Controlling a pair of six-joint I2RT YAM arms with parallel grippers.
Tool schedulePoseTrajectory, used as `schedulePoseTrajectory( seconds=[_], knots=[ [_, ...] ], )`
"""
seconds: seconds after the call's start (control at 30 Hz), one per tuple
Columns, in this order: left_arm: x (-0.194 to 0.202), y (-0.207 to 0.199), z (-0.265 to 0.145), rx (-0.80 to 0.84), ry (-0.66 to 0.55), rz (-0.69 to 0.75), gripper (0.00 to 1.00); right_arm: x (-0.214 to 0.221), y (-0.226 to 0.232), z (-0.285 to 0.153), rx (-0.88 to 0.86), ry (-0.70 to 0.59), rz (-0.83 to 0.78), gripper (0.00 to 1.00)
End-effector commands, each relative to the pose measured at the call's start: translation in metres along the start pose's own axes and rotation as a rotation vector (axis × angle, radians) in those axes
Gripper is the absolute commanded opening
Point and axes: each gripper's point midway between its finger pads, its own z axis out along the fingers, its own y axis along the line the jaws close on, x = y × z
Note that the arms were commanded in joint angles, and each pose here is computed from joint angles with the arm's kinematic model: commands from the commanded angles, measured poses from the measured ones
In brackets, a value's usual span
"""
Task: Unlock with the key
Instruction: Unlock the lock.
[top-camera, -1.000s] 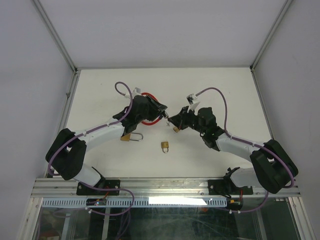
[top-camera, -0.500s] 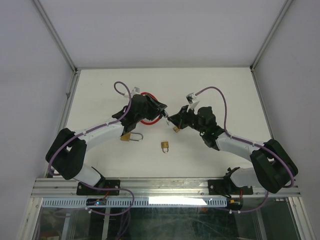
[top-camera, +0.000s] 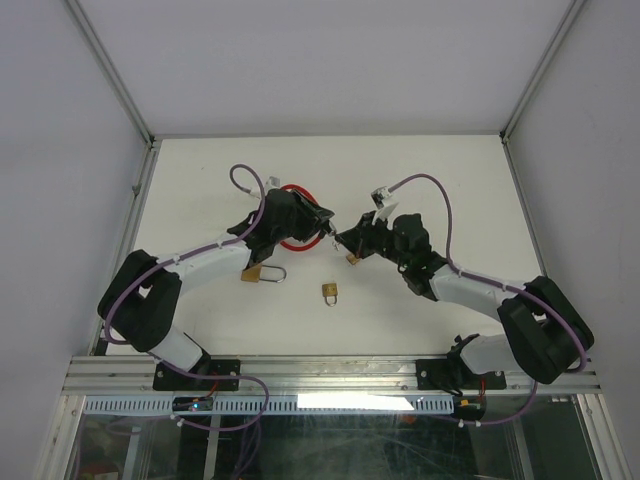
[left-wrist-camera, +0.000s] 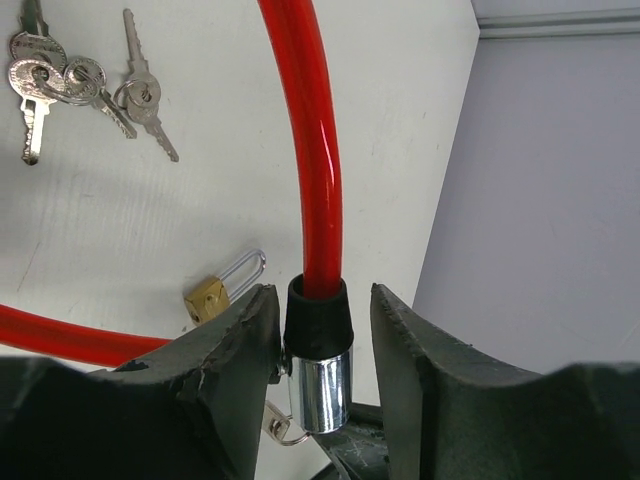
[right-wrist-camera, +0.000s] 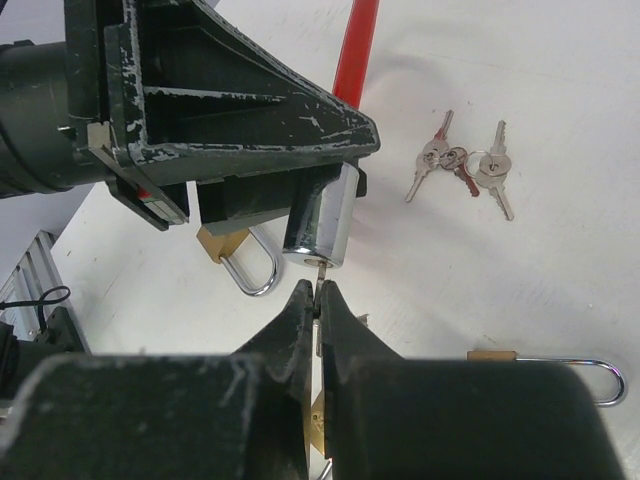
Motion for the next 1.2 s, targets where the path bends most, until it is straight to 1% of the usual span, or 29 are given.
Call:
schedulePoseTrajectory(
  seconds=[0.0,0.07,0.17,0.37,0.47,0.57,0.67,0.73,0.8,0.9,1.03,1.17],
  knots=[
    [0.013,0.009,0.004,-0.033,0.071,-0.008,0.44,-0.062,0.047,0.005,-0.149,-0.189,-0.074,0.00],
    [0.014,0.010,0.006,-0.036,0.079,-0.007,0.42,-0.061,0.047,0.006,-0.144,-0.188,-0.072,0.00],
    [0.019,0.008,0.006,-0.026,0.101,-0.004,0.36,-0.060,0.045,0.007,-0.135,-0.187,-0.072,0.00],
    [0.024,-0.001,0.000,0.025,0.137,-0.015,0.17,-0.058,0.040,0.013,-0.112,-0.185,-0.080,0.00],
    [0.027,-0.008,-0.005,0.050,0.150,-0.029,0.06,-0.063,0.033,0.016,-0.060,-0.216,-0.073,0.00],
    [0.031,-0.017,-0.010,0.069,0.153,-0.023,0.00,-0.074,0.028,0.015,-0.019,-0.278,-0.080,0.00],
    [0.036,-0.018,-0.010,0.062,0.152,-0.015,0.00,-0.079,0.037,0.019,-0.043,-0.288,-0.130,0.00],
    [0.041,-0.019,-0.008,0.060,0.168,-0.021,0.00,-0.084,0.047,0.020,-0.089,-0.310,-0.152,0.00],
    [0.046,-0.021,-0.008,0.080,0.193,-0.028,0.00,-0.089,0.050,0.019,-0.117,-0.337,-0.126,0.00],
    [0.046,-0.033,-0.015,0.137,0.203,-0.020,0.00,-0.093,0.044,0.020,-0.115,-0.338,-0.032,0.00],
    [0.045,-0.054,-0.027,0.215,0.207,0.034,0.00,-0.095,0.045,0.019,-0.178,-0.336,0.080,0.00],
    [0.043,-0.072,-0.043,0.321,0.199,0.069,0.00,-0.104,0.037,0.017,-0.194,-0.327,0.265,0.00]
  ],
)
